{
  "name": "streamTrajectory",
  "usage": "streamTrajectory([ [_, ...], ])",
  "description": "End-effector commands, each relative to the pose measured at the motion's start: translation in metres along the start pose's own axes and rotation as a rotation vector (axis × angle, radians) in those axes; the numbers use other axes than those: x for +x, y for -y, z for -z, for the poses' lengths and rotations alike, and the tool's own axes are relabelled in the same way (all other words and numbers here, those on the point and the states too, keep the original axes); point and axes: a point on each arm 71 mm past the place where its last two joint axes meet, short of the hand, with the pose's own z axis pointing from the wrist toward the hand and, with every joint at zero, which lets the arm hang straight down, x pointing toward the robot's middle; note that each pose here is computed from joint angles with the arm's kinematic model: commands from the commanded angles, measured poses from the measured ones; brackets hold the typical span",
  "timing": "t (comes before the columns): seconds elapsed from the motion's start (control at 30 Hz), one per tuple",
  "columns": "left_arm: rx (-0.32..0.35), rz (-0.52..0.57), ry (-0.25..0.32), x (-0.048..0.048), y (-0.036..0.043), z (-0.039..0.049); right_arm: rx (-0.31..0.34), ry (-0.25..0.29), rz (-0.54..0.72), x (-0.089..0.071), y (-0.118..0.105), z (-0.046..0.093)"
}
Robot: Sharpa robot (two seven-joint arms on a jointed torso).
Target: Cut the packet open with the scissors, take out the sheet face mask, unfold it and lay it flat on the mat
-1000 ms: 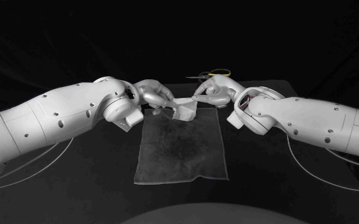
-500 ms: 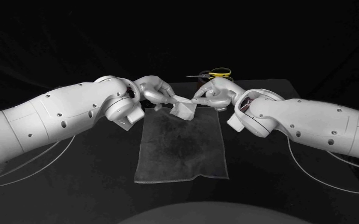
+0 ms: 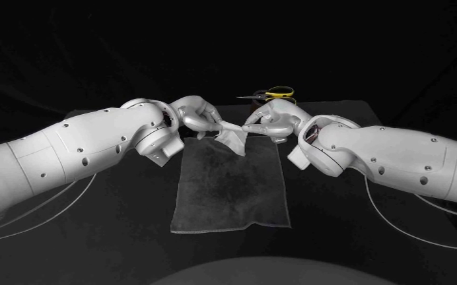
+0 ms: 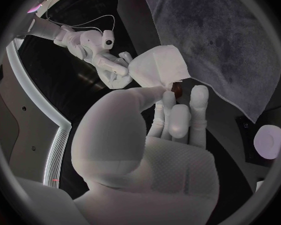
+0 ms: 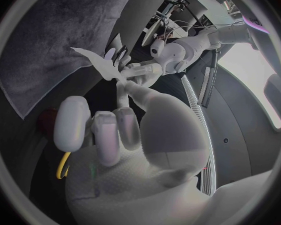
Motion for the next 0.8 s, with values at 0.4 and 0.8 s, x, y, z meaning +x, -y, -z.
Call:
streamTrajectory([
  [0.4, 0.028, 0.004, -0.009, 0.0099, -0.0035, -0.0038, -0.001, 0.043, -0.089, -0.005, -0.002, 0.002],
  [0.8, 0.021, 0.084, -0.043, 0.0134, -0.0068, -0.0036, 0.0, 0.071, -0.063, -0.01, -0.001, -0.001],
])
